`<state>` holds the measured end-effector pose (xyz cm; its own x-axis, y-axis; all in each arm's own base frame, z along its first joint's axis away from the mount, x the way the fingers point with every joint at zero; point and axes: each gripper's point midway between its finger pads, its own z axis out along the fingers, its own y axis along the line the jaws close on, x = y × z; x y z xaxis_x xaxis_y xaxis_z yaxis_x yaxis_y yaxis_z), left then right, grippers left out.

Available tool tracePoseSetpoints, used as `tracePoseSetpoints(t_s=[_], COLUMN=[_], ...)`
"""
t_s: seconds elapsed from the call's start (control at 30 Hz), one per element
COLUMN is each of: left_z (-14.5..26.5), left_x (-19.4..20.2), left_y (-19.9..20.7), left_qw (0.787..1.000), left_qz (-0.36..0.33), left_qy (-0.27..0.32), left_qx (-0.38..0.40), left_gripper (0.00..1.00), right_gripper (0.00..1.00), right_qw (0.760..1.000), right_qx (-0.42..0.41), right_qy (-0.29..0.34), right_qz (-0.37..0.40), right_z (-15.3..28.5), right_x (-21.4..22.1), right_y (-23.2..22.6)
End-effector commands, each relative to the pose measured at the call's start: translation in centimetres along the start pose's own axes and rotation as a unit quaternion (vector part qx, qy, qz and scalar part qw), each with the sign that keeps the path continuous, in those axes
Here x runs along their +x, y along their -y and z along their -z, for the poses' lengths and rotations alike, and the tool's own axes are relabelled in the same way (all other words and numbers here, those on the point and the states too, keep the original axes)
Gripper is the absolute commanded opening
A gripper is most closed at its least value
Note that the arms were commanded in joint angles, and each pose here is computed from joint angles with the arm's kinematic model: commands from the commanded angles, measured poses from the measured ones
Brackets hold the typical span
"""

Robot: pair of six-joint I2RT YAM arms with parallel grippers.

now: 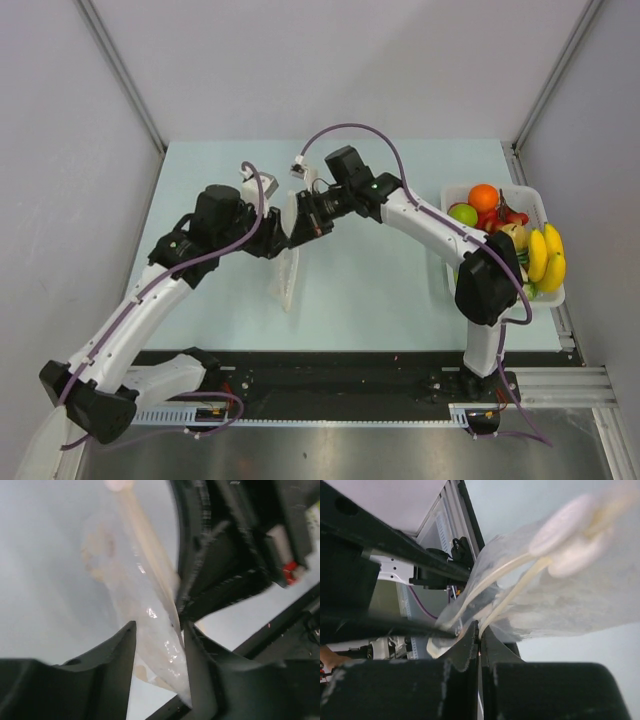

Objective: Place the food in the zip-top bag and seal the zipper
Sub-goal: Open the zipper of the food storage bag.

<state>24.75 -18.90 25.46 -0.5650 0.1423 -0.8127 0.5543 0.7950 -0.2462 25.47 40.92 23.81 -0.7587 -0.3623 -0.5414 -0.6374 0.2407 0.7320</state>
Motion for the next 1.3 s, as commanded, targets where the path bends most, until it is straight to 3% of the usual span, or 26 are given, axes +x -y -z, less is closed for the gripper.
tracePoseSetpoints(t_s=[0.0,0.1,0.17,0.33,0.43,0.53,0.6,0.8,0.97,1.07,1.13,1.17,1.2,1.27], left_z=[1.2,1.9,2.1,1.1,0.8,2.7,3.5,0.3,-2.7,-4.3,-5.4,-5.7,-6.1,-6.6], left_x=[-1.1,-0.8,-0.6,0.8,0.4,-2.2,-2.4,1.5,2.4,3.4,4.2,4.5,5.1,4.5], left_y=[-4.1,-5.6,-6.1,-6.1,-3.6,0.3,1.9,0.9,-1.9,-3.4,-3.8,-3.7,-3.6,-3.5], left_qw=[0.995,0.993,0.992,0.994,0.999,0.998,0.995,0.991,0.991,0.990,0.987,0.985,0.983,0.982], left_qz=[-0.011,-0.007,-0.005,0.012,0.035,0.018,0.026,0.087,0.110,0.129,0.147,0.161,0.170,0.176], left_qy=[0.006,0.002,0.001,-0.016,-0.015,0.032,0.031,-0.038,-0.036,-0.036,-0.039,-0.042,-0.046,-0.034], left_qx=[-0.097,-0.119,-0.124,-0.107,-0.034,0.059,0.095,0.094,0.065,0.041,0.043,0.048,0.053,0.062], left_gripper=[0.29,0.06,0.00,0.00,0.00,0.00,0.00,0.00,0.00,0.00,0.00,0.00,0.00,0.00], right_gripper=[0.00,0.00,0.00,0.00,0.00,0.00,0.00,0.00,0.00,0.08,0.23,0.33,0.53,0.70], right_qw=[1.000,1.000,1.000,0.998,0.997,0.999,0.999,0.996,0.993,0.988,0.985,0.984,0.982,0.981], right_qx=[-0.004,0.011,0.020,0.057,0.072,0.031,0.008,0.003,0.060,0.109,0.135,0.140,0.151,0.162], right_qy=[0.010,0.008,0.000,-0.024,-0.038,-0.044,-0.045,-0.084,-0.101,-0.106,-0.109,-0.111,-0.110,-0.099], right_qz=[0.020,0.004,0.001,-0.005,-0.002,-0.001,0.002,-0.017,-0.018,-0.006,0.008,0.007,0.012,0.030], right_z=[0.5,1.5,1.7,2.8,3.1,3.2,2.8,1.7,4.7,6.2,6.8,7.1,7.4,8.6], right_x=[-1.0,-0.5,0.4,2.3,2.9,2.4,2.2,4.2,6.2,6.9,6.7,6.7,6.3,5.1], right_y=[-0.3,1.8,3.4,7.7,10.0,9.1,8.4,10.2,11.7,13.1,13.7,13.6,13.7,13.0])
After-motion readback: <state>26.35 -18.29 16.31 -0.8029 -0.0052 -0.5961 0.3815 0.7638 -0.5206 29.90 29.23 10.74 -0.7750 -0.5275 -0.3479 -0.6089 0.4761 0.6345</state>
